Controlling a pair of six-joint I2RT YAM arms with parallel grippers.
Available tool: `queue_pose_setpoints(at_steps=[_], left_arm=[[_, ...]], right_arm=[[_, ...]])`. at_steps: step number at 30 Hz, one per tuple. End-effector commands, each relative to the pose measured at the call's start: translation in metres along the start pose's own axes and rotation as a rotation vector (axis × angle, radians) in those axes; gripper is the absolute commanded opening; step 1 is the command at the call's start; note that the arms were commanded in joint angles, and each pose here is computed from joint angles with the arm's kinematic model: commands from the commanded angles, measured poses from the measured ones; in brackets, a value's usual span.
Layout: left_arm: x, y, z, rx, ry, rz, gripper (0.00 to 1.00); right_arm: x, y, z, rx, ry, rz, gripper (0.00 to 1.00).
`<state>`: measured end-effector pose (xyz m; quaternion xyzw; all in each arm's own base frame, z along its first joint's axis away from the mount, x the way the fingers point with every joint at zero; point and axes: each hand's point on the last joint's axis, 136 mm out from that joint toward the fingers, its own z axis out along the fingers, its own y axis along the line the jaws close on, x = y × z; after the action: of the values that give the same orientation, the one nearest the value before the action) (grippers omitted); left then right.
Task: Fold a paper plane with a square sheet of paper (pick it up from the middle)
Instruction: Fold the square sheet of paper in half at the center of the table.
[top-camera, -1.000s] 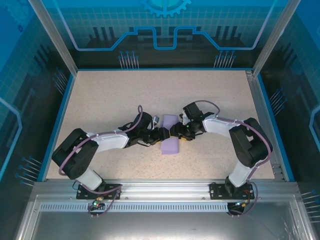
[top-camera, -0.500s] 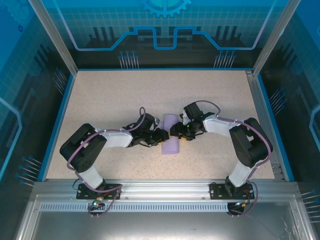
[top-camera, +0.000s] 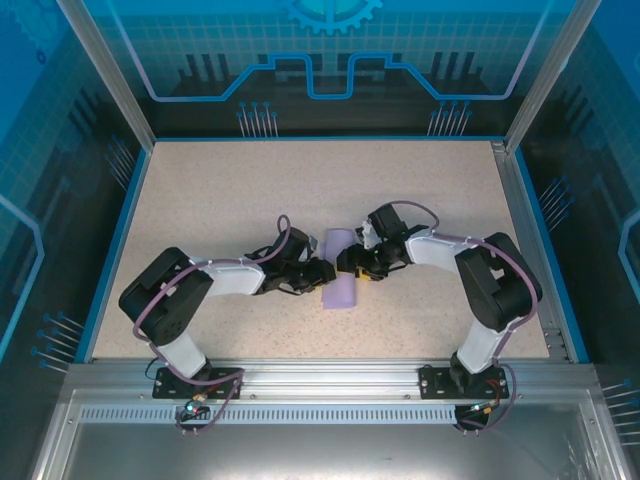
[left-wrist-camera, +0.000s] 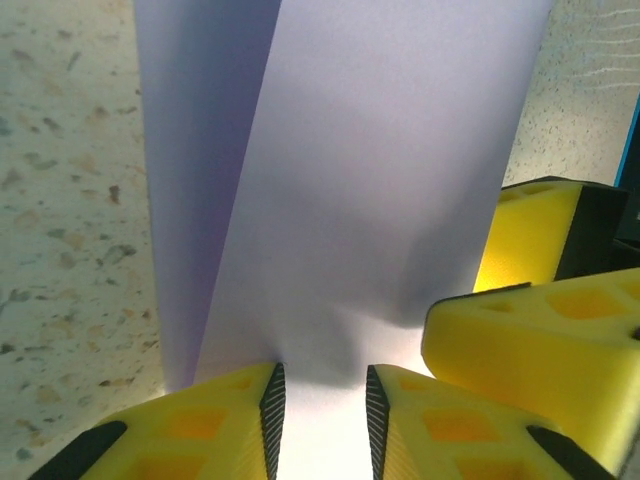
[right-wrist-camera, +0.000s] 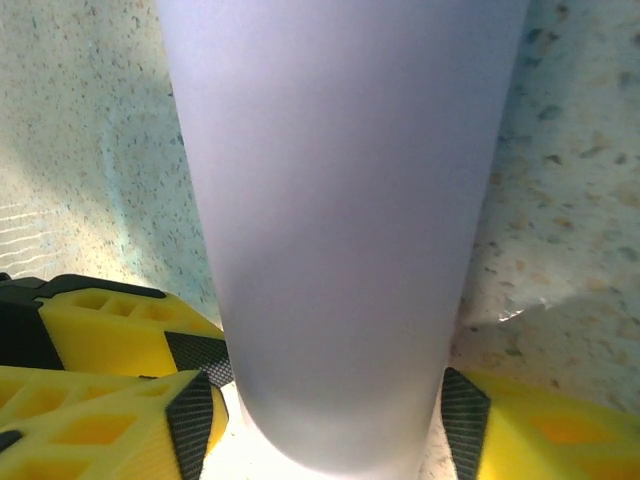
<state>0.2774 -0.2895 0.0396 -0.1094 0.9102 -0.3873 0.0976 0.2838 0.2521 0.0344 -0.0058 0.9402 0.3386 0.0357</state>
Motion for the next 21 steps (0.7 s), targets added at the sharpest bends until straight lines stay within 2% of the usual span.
queue_pose_setpoints(at_steps=[1, 5, 9, 16, 21], left_arm=[[0.001, -0.002, -0.008, -0.006, -0.023, 0.007, 0.32], [-0.002, -0.007, -0.020, 0.015, -0.066, 0.021, 0.33], [-0.007, -0.013, -0.035, 0.015, -0.117, 0.049, 0.37], [-0.020, 0.003, -0.074, -0.100, -0.265, 0.033, 0.42], [-0.025, 0.005, -0.096, -0.098, -0.311, 0.035, 0.47]], right_arm=[[0.003, 0.001, 0.006, -0.058, 0.029, -0.002, 0.56], [0.000, 0.005, 0.003, -0.074, 0.012, -0.001, 0.40], [-0.004, 0.010, 0.001, -0.081, -0.014, 0.019, 0.34], [-0.019, 0.043, -0.005, -0.143, -0.104, 0.060, 0.30], [-0.037, 0.045, -0.008, -0.121, -0.192, 0.121, 0.31]])
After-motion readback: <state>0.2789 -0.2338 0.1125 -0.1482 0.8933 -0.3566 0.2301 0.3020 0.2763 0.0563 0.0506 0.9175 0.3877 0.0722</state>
